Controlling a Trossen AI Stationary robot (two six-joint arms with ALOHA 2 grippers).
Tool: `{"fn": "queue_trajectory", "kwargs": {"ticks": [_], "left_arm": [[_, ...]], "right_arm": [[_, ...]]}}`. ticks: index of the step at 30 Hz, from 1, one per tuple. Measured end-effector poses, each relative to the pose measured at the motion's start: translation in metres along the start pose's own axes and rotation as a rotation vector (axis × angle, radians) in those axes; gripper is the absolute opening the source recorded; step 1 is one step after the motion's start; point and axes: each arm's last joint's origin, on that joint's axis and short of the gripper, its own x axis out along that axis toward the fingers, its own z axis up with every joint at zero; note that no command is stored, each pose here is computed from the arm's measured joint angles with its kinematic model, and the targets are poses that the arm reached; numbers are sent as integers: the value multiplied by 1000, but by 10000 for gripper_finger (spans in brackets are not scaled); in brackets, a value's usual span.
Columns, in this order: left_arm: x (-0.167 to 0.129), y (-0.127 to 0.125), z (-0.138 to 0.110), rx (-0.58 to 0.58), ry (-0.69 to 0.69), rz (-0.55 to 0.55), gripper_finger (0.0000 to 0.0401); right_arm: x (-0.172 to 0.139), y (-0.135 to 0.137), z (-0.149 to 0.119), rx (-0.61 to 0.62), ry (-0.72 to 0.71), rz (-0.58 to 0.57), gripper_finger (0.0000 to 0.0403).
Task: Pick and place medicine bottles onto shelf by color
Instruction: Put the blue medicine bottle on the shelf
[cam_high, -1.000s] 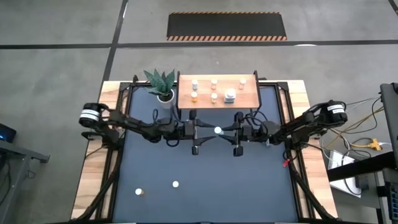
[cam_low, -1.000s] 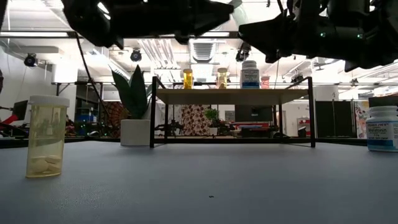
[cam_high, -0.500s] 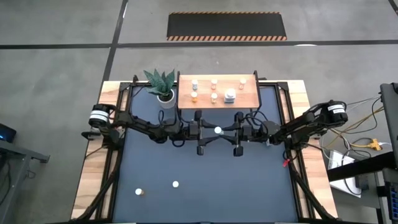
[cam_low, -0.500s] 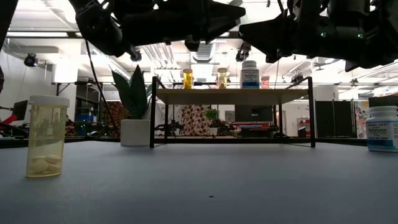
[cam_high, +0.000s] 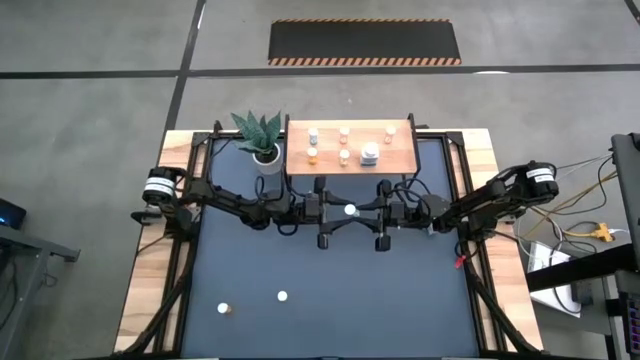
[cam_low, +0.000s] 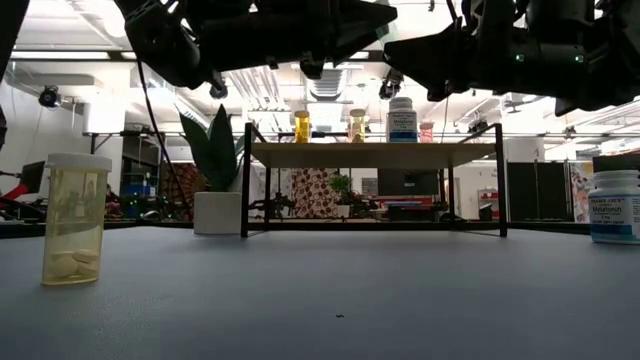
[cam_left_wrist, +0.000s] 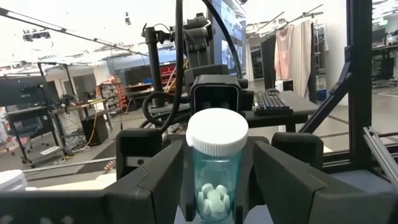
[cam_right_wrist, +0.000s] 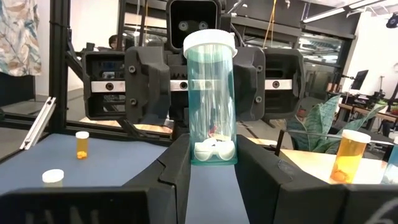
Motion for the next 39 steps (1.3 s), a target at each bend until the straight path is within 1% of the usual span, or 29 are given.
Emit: {"fn": "queue_trajectory", "kwargs": {"ticks": [31,34,39], "left_arm": [[-1,0,-1,-2,5,-2,175],[-1,-1,-1,-2,8,-3,162],[-1,-1,-2,-2,12,-3,122]], "right_arm": [[0,0,-1,-16,5,2,100],[0,0,-1,-15,5,2,100],[0,0,-1,-16,5,3,100]]}}
